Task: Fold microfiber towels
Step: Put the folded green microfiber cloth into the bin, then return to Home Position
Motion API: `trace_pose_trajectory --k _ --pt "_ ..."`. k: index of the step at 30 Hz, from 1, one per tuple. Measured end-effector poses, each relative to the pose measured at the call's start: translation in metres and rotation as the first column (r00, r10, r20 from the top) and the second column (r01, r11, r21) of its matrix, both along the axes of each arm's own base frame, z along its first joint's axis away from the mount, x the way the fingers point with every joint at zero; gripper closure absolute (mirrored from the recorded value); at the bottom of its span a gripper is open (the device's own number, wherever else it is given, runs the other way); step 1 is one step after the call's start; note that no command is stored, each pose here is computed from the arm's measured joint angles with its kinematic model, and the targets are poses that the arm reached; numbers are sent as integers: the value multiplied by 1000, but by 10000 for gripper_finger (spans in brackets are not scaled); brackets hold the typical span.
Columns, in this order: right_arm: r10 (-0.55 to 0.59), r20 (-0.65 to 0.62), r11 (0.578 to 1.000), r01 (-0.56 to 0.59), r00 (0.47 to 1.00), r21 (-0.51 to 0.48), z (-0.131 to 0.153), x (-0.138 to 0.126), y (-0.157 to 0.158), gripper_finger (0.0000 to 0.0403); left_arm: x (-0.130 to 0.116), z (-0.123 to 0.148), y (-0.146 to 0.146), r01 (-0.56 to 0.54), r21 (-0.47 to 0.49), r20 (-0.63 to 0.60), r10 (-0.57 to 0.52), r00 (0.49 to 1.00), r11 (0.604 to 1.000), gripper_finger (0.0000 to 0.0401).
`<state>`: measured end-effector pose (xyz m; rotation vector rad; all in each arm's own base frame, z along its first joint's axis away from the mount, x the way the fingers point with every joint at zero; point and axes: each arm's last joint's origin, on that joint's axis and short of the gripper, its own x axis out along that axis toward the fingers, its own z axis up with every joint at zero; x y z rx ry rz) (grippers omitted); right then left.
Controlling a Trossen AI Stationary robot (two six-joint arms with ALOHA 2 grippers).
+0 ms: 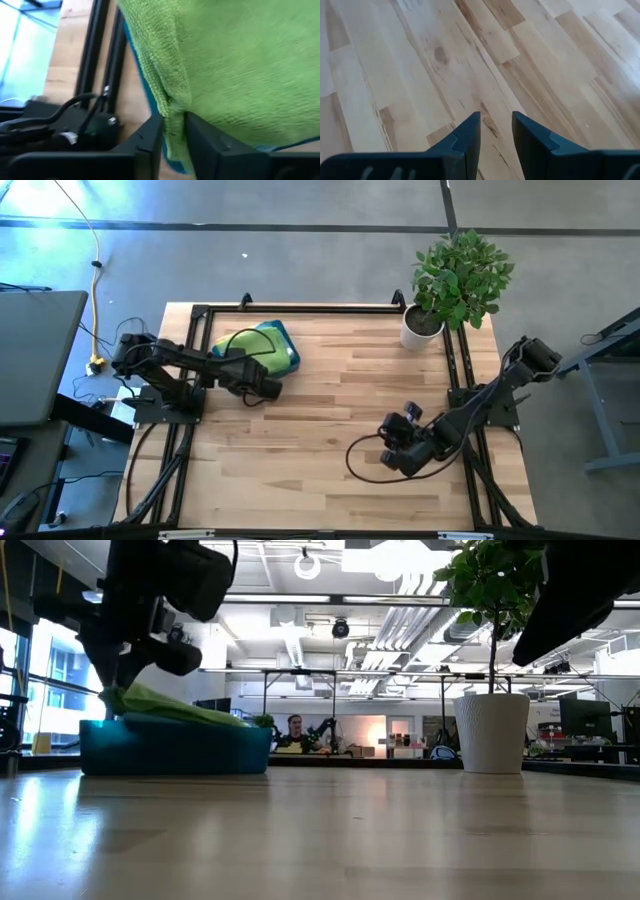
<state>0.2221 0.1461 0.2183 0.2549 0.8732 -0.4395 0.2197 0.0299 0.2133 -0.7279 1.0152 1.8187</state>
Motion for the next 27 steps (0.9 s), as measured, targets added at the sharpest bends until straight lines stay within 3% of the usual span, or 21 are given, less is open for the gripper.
trace_pose_trajectory --k 4,9,12,15,17,19,23,27 --pt "7 -21 1000 -6 1000 22 0 1 -2 299 -2 1 4 35 -113 -36 -39 999 993 287" --pt "7 -20 999 -6 1000 32 2 1 -3 299 1 14 6 228 -243 -23 -240 971 943 250" --pt "21 -7 999 -21 1000 37 11 -4 -7 299 8 33 6 414 -294 37 -423 905 861 245" --pt "38 23 999 -39 999 29 24 -11 -15 299 14 60 2 619 -292 153 -603 783 729 247" --pt "26 47 1000 -27 999 9 34 -17 -23 299 14 80 -2 729 -248 251 -685 684 638 249" --pt "-1 54 1000 2 999 -9 43 -24 -34 299 10 102 -6 802 -162 355 -724 591 575 249" --pt "-50 42 998 51 998 -28 56 -39 -55 299 -15 144 -16 859 80 478 -776 412 506 250" --pt "-76 65 995 81 995 -65 67 -49 -73 299 -49 175 -27 839 298 541 -805 244 455 250"
